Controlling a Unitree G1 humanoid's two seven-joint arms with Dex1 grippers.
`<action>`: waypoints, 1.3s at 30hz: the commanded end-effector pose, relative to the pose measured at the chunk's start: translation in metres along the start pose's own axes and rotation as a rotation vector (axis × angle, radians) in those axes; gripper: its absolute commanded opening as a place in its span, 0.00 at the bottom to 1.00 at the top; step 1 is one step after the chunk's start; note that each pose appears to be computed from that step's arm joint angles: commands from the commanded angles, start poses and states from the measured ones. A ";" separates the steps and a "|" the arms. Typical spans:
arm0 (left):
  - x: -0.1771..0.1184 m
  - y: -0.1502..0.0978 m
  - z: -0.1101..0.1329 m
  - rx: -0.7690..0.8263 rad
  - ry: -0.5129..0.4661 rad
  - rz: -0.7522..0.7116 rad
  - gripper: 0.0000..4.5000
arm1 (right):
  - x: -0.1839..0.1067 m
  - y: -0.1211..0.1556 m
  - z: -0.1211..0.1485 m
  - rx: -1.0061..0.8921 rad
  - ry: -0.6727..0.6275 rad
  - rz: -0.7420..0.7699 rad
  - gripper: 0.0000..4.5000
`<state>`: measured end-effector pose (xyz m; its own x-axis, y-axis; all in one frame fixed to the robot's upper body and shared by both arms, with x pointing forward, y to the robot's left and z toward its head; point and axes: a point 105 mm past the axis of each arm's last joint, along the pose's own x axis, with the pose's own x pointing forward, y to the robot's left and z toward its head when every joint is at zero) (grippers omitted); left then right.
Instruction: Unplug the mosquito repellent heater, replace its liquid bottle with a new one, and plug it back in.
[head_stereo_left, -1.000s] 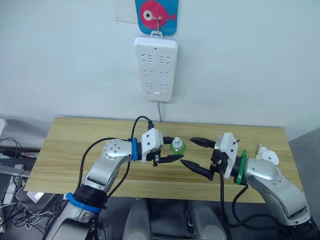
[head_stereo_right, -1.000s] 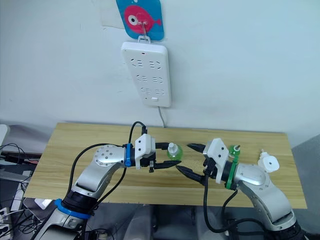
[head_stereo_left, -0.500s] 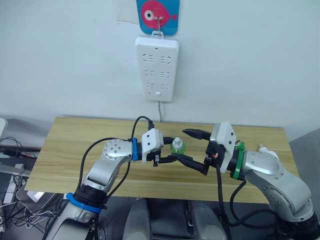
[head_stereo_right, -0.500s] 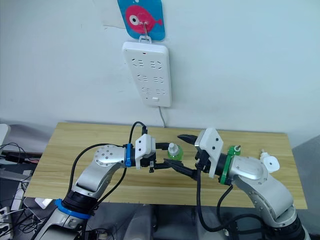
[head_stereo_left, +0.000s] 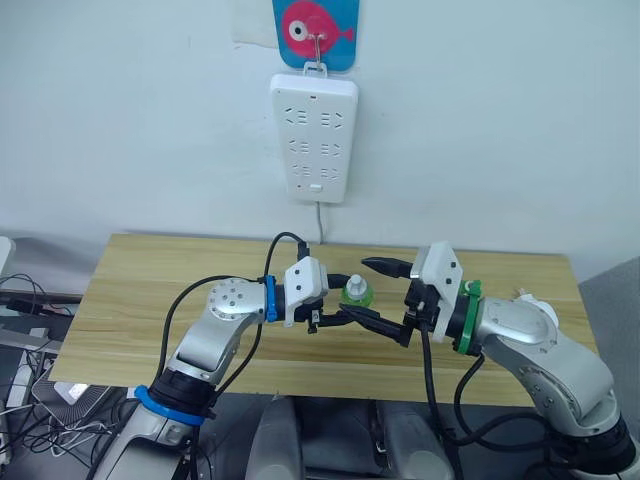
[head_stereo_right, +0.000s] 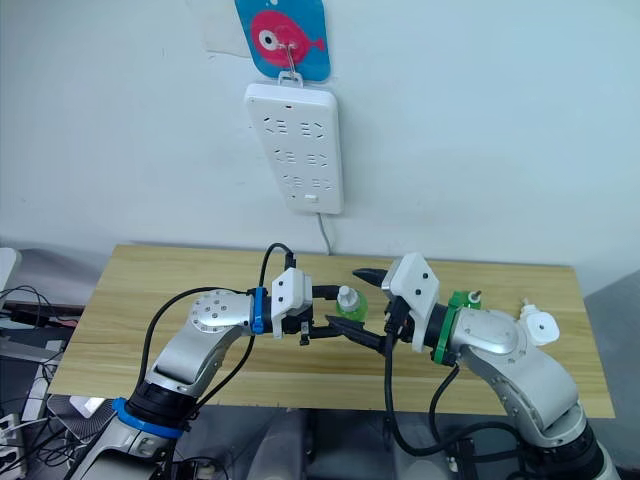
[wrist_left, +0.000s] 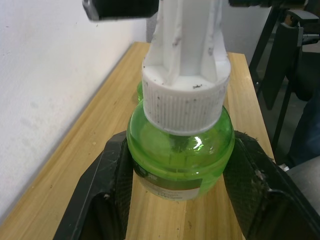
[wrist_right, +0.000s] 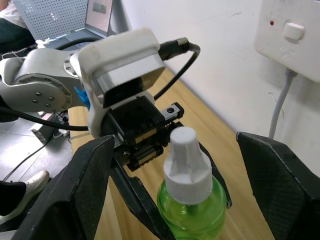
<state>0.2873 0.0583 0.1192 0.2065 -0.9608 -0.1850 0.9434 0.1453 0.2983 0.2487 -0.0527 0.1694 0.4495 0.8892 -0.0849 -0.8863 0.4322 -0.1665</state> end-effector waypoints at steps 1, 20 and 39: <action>0.003 -0.005 0.013 0.045 -0.038 -0.017 0.49 | 0.011 0.001 -0.004 -0.005 -0.022 0.017 0.90; 0.002 -0.005 0.012 0.043 -0.033 -0.018 0.49 | -0.001 0.001 -0.027 0.004 -0.044 0.001 0.90; 0.003 -0.005 0.011 0.042 -0.033 -0.028 0.49 | -0.014 -0.009 -0.024 0.008 -0.079 -0.002 0.90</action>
<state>0.2842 0.0540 0.1216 0.1877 -0.9645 -0.1860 0.9419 0.1230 0.3125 0.2534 -0.0726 0.1370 0.4510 0.8906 -0.0578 -0.8875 0.4408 -0.1344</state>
